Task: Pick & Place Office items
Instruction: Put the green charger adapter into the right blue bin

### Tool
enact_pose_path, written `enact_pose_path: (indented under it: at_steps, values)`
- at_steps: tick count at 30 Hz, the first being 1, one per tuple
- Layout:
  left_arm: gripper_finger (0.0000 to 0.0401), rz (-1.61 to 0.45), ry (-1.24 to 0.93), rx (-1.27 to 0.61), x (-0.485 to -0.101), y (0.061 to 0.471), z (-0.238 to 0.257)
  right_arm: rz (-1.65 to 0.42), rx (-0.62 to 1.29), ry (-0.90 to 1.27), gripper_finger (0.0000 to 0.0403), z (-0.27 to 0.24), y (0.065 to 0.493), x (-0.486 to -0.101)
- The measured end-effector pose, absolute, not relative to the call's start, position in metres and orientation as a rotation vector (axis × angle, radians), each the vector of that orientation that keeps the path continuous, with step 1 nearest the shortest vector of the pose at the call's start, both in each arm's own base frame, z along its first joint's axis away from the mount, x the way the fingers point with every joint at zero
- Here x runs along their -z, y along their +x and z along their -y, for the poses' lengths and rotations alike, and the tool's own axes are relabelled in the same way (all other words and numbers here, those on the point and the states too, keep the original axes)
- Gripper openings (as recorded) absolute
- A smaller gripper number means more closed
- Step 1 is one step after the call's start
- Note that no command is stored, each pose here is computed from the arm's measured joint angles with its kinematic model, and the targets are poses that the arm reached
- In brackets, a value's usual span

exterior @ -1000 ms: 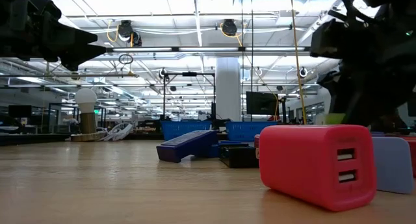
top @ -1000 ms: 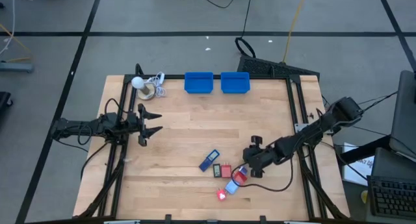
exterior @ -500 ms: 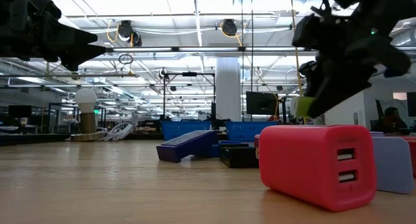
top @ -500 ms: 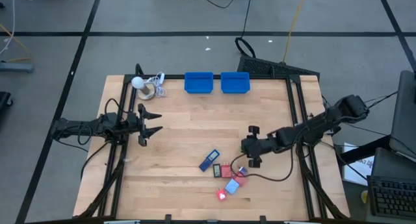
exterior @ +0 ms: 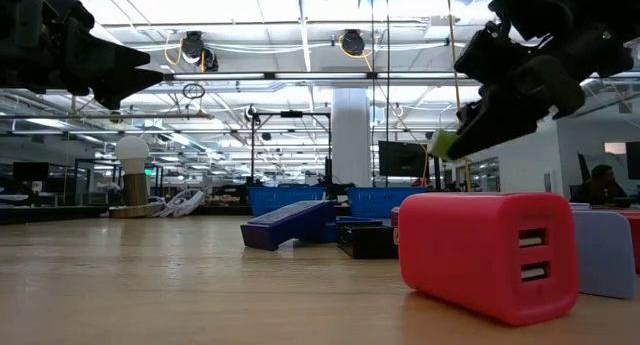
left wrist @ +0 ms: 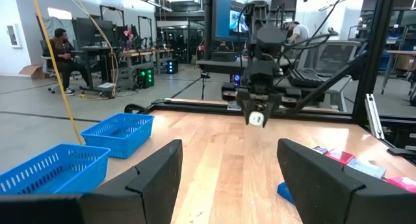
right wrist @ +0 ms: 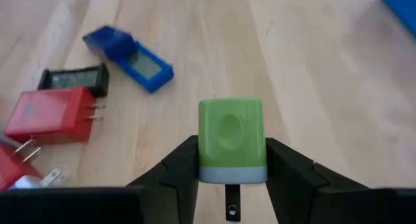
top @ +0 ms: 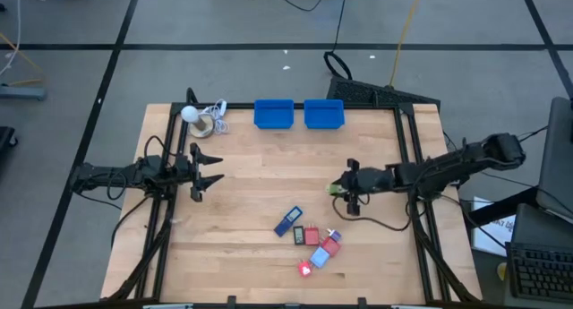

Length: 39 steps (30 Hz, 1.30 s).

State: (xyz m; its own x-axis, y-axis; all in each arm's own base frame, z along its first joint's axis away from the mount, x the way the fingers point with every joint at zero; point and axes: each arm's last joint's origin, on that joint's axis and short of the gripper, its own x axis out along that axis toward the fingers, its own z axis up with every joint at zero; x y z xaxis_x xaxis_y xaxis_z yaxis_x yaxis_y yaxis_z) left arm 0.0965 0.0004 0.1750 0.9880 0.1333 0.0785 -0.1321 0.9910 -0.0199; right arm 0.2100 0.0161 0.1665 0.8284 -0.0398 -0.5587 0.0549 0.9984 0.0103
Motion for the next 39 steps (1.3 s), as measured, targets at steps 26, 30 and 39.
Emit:
enact_pose_path:
  at_steps: [26, 30, 39]
  values:
    - [0.0255, 0.080, -0.016, -0.133, -0.175, 0.097, 0.000, -0.311, -0.025, 0.039, 0.0134, 0.015, 0.217, -0.191]
    - [0.0255, 0.080, -0.016, -0.133, -0.175, 0.097, 0.000, -0.261, -0.053, 0.071, 0.0133, 0.014, 0.218, -0.195]
    - [0.0255, 0.080, -0.015, -0.133, -0.175, 0.097, 0.000, -0.170, -0.008, 0.083, 0.0133, 0.018, 0.224, -0.200]
